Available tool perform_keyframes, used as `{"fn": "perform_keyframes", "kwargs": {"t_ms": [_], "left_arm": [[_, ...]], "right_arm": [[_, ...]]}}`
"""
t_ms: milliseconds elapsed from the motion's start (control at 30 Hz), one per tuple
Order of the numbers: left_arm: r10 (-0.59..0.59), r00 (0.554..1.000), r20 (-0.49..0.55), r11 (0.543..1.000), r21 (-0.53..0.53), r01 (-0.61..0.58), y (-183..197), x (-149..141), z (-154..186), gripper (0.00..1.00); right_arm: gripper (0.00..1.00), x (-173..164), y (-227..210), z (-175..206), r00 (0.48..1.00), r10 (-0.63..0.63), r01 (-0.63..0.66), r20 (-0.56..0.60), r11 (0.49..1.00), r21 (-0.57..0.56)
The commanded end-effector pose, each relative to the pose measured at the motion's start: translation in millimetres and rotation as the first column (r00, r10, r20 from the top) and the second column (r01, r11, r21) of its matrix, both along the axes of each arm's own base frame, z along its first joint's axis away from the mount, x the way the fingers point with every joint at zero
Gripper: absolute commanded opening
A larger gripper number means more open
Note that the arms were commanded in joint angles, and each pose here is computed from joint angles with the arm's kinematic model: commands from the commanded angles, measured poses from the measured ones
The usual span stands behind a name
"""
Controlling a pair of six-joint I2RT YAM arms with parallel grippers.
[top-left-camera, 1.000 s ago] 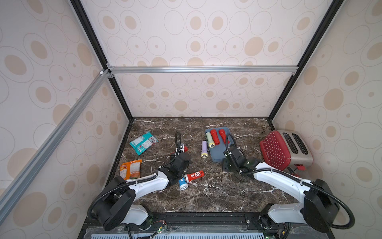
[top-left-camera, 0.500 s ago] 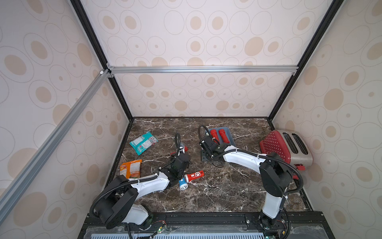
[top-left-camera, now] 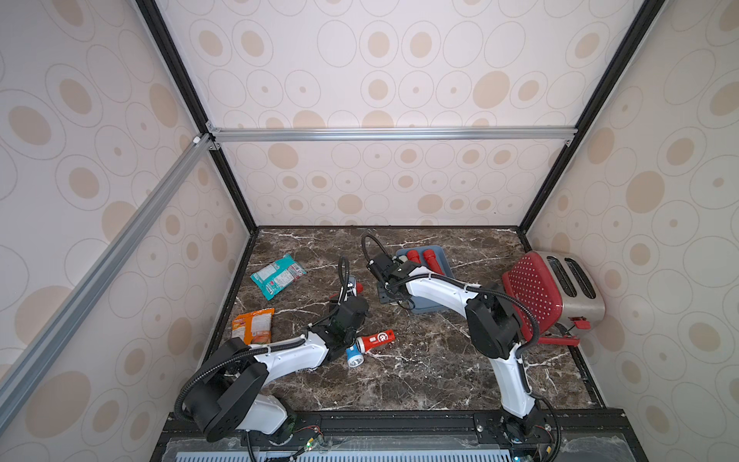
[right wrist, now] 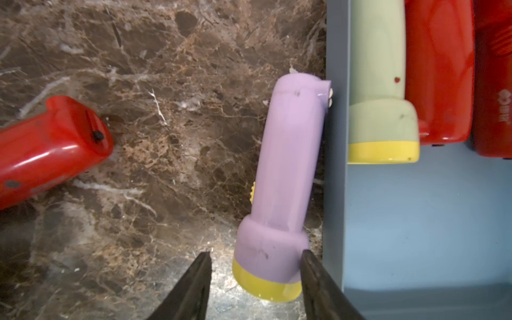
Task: Put the flashlights into the storage boxes
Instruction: Pick up the flashlight from the center of the board.
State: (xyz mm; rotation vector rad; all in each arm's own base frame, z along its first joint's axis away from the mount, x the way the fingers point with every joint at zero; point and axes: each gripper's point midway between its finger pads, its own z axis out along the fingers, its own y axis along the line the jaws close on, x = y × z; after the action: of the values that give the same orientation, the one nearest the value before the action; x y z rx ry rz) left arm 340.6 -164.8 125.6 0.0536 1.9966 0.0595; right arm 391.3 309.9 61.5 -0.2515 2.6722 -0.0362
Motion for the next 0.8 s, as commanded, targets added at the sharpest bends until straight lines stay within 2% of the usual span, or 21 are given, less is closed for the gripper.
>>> {"fn": "perform_keyframes", "kwargs": {"t_ms": [0,300,467,633,767], "left_arm": [[0.032,0.998,0.044,0.999,0.001,-0.032,5.6,5.1,13.4,0.63],[0.049,0.997,0.065,0.999,-0.004,-0.049,12.0,2.6,17.6,0.64],[0.047,0.997,0.061,0.999,0.001,-0.047,10.9,3.4,18.2,0.64],[0.052,0.997,0.059,0.999,-0.003,-0.052,11.7,2.9,21.5,0.63],[0.049,0.996,0.077,0.999,-0.026,-0.047,13.0,0.5,22.0,0.64]], "right_arm": [[0.54,-0.6,-8.4,-9.9,1.000,0.012,-0.014,-0.021,0.996,-0.084],[0.53,6.1,-4.2,-33.1,0.999,0.011,-0.018,-0.052,0.992,-0.128],[0.50,4.2,-1.7,-42.0,0.997,0.011,-0.021,-0.078,0.992,-0.127],[0.35,0.3,-6.2,-41.1,0.997,0.005,-0.015,-0.081,0.992,-0.127],[0.33,-3.4,-10.9,-32.4,0.997,-0.004,-0.005,-0.073,0.993,-0.121]]}}
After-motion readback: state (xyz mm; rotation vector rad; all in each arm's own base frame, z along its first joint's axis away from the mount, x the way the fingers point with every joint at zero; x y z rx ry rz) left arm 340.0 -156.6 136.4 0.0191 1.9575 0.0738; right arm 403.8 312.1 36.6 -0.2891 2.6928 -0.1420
